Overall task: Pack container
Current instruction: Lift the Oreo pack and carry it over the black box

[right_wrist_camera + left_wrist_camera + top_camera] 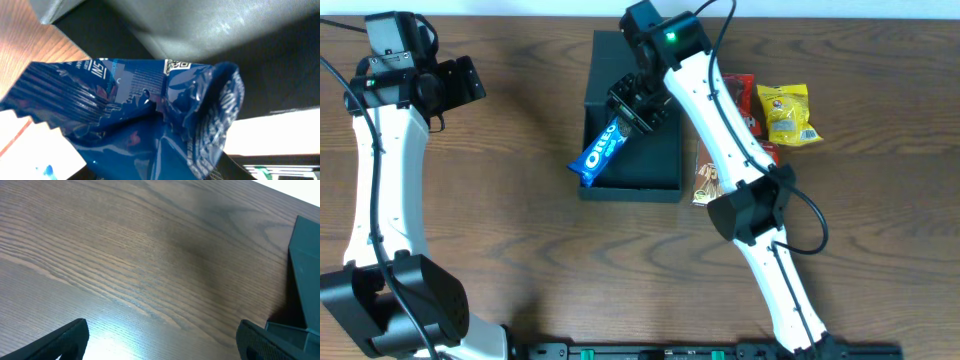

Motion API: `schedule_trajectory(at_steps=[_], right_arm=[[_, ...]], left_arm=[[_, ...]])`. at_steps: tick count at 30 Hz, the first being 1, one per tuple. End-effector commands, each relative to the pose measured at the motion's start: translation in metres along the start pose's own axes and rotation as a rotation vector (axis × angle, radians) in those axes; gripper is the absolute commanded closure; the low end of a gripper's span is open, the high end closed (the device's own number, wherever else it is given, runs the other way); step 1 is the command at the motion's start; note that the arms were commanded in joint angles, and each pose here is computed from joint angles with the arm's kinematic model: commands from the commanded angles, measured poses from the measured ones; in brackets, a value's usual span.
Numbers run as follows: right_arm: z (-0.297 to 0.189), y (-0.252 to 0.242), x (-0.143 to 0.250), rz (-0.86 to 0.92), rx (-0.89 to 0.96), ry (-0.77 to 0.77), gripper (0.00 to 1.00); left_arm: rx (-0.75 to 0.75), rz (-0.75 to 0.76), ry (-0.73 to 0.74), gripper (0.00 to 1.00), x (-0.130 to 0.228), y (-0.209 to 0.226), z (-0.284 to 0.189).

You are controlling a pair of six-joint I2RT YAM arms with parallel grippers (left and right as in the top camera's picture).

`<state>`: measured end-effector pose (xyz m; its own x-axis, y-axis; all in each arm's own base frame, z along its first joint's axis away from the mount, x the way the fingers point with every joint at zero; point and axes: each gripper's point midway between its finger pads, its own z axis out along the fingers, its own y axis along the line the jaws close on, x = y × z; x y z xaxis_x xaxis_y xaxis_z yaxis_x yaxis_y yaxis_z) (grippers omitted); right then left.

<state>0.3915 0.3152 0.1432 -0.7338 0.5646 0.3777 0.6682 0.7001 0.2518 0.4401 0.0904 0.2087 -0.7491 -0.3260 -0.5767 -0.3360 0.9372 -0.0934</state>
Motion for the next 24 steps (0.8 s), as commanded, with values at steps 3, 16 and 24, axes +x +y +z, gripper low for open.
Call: schedule_trajectory(at_steps=[3,16,24], right_arm=[[-0.010,0.000,-0.008,0.174,-0.018,-0.043,0.67],[0.017,-0.031,-0.028,0.426,0.114,-0.017,0.75],[0.039,-0.059,-0.039,0.561,0.231,-0.041,0.74]], left_arm=[[0.015,-0.012,-0.003,0.05,-0.001,-0.001,-0.005],[0.026,-0.012,0.023,0.05,0.005,-0.002,-0.005],[0.025,-0.012,0.033,0.05,0.008,-0.002,-0.005]])
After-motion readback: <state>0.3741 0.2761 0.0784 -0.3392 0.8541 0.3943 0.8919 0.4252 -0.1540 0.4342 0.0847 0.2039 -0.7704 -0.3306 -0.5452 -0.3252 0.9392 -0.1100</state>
